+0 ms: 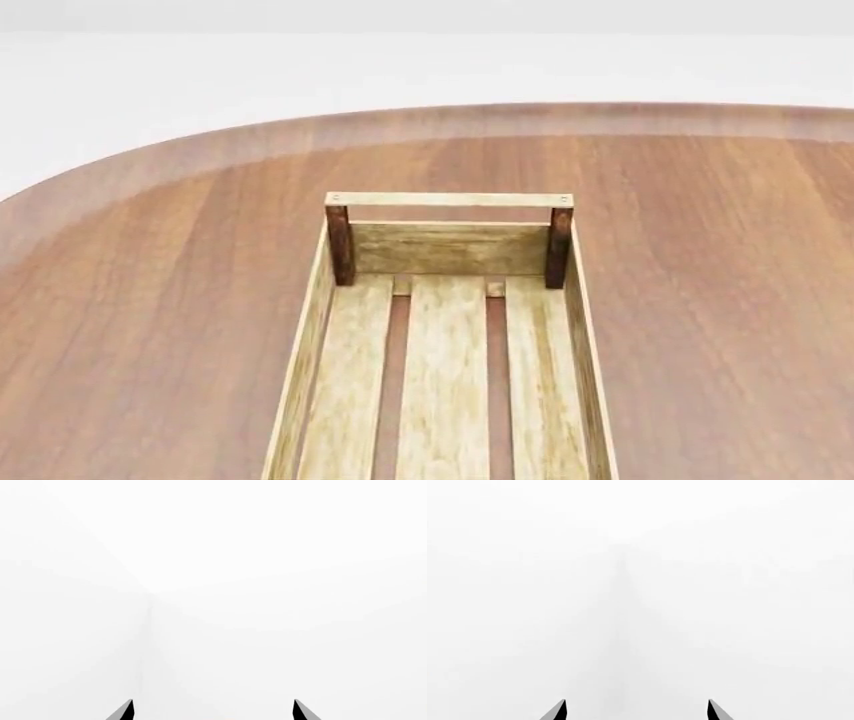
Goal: Pick up the cream cheese and put it in the tray.
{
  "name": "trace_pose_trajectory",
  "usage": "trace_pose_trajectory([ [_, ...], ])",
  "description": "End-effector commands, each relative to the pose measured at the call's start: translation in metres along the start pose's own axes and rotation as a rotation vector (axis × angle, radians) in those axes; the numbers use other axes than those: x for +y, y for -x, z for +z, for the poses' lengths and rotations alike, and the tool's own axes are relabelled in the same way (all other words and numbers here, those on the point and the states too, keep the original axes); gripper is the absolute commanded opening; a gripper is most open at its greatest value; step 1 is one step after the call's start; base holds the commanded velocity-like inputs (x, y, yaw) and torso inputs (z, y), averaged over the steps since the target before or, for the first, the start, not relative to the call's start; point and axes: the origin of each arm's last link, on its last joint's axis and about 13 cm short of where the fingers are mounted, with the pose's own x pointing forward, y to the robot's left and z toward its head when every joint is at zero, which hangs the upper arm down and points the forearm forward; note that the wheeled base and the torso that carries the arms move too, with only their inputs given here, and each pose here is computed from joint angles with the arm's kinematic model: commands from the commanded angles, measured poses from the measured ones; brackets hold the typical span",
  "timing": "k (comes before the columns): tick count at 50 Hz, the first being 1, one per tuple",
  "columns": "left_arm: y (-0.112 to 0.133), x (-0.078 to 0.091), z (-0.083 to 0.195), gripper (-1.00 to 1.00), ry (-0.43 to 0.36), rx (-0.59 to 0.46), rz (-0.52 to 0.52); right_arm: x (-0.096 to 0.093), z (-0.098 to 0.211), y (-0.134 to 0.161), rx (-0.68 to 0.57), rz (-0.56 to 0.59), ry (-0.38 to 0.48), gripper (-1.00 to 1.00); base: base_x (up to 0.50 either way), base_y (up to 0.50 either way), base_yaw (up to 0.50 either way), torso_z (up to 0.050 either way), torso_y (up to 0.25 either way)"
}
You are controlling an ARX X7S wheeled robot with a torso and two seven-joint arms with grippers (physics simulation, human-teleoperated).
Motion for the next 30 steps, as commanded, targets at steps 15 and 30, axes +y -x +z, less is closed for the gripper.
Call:
trace_pose_trajectory([
  [15, 0.0, 0.0, -0.001, 1.0, -0.001, 0.007, 0.004, -0.011, -0.007, -0.023, 0.23, -0.047, -0.051, 1.0, 0.0, 0.0, 0.0, 0.0, 0.0],
  [30, -0.001, 0.001, 0.0, 1.0, -0.003, 0.007, 0.011, -0.019, -0.014, -0.023, 0.279, -0.147, -0.052, 1.0, 0.0, 0.0, 0.0, 0.0, 0.0],
])
